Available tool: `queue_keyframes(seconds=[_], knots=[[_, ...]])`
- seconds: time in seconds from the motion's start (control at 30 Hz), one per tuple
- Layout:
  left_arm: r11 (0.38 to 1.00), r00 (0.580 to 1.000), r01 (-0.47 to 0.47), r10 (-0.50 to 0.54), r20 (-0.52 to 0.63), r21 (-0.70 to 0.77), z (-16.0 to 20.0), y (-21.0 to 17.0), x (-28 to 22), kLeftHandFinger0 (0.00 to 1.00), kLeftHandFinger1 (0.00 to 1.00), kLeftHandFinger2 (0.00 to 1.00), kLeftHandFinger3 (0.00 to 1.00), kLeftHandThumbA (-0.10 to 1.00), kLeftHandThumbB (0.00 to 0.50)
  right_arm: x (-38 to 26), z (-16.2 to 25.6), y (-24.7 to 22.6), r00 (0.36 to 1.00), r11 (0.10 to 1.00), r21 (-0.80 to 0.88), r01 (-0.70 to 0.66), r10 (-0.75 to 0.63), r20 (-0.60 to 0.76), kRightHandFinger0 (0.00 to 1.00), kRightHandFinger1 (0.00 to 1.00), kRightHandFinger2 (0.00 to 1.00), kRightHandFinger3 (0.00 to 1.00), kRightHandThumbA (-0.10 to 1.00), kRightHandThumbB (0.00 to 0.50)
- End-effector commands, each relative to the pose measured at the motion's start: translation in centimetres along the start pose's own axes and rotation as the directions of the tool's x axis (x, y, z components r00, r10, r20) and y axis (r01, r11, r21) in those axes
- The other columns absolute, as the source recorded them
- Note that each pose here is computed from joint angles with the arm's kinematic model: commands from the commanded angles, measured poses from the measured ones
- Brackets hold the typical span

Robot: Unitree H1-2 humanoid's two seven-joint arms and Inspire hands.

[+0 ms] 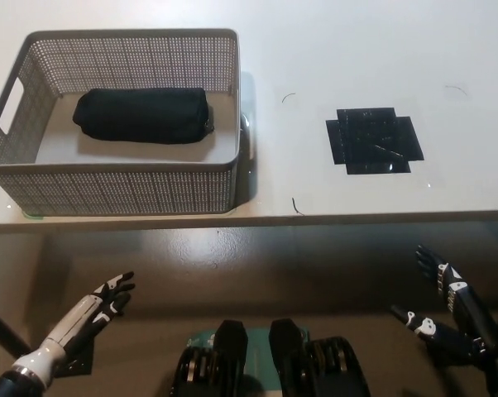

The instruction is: Use the right hand to pick up the pencil case on the right hand side and put it into a grey container on the left side

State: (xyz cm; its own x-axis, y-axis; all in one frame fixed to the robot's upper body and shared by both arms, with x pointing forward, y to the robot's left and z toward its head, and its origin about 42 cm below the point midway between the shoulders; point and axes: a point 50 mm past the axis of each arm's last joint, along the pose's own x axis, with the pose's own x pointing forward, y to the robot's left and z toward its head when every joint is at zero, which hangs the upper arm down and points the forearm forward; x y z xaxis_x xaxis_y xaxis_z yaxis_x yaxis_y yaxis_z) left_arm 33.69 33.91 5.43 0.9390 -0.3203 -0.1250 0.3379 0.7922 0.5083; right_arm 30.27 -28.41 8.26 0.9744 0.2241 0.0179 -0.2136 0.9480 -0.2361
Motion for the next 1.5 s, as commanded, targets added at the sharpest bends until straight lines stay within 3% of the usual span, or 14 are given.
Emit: queue_keyframes(seconds=[0.0,0.2,0.27,0.43,0.53,0.87,1.17,1.47], knots=[[0.997,0.997,-0.072,0.071,0.038,0.011,0.6,2.0,0.3,0.83,0.9,0.94,1.0,1.0,0.497,1.9,0.4,-1.4,0.996,0.999,0.046,0.002,-0.006,0.088,1.0,1.0,1.0,1.0,1.0,0.352],[0.997,0.996,-0.081,0.08,0.042,0.02,0.8,2.5,0.3,0.82,0.91,0.97,1.0,1.0,0.482,3.2,-0.2,-1.3,0.998,0.997,0.077,-0.018,0.013,0.065,1.0,1.0,1.0,1.0,1.0,0.358],[0.996,0.995,-0.085,0.084,0.046,0.028,1.0,2.8,0.5,0.84,0.92,0.98,1.0,1.0,0.475,3.7,-0.3,-1.2,0.998,0.994,0.112,-0.011,0.005,0.059,1.0,1.0,1.0,1.0,1.0,0.38],[0.995,0.994,-0.094,0.092,0.058,0.031,1.1,3.1,0.7,0.82,0.92,0.98,1.0,1.0,0.476,4.1,-0.8,-1.0,0.999,0.987,0.158,-0.014,0.006,0.051,1.0,1.0,1.0,1.0,1.0,0.359],[0.995,0.994,-0.093,0.09,0.065,0.041,1.4,3.2,1.0,0.81,0.91,0.98,1.0,1.0,0.481,4.4,-1.1,-1.1,0.999,0.988,0.154,-0.02,0.015,0.033,1.0,1.0,1.0,1.0,1.0,0.389],[0.994,0.992,-0.099,0.095,0.087,0.042,2.2,4.1,1.8,0.83,0.92,0.99,1.0,1.0,0.475,5.5,-0.9,-0.9,0.999,0.986,0.161,-0.042,0.038,0.026,1.0,1.0,1.0,1.0,1.0,0.357],[0.993,0.99,-0.109,0.104,0.092,0.05,2.6,4.5,2.5,0.84,0.92,0.99,1.0,1.0,0.455,5.9,-1.0,-1.0,0.998,0.985,0.162,-0.058,0.055,0.021,1.0,1.0,1.0,1.0,1.0,0.36],[0.992,0.99,-0.12,0.116,0.083,0.042,2.5,4.5,2.3,0.83,0.92,1.0,1.0,1.0,0.44,6.7,-1.1,-0.6,0.994,0.974,0.197,-0.108,0.106,0.02,1.0,1.0,1.0,1.0,1.0,0.32]])
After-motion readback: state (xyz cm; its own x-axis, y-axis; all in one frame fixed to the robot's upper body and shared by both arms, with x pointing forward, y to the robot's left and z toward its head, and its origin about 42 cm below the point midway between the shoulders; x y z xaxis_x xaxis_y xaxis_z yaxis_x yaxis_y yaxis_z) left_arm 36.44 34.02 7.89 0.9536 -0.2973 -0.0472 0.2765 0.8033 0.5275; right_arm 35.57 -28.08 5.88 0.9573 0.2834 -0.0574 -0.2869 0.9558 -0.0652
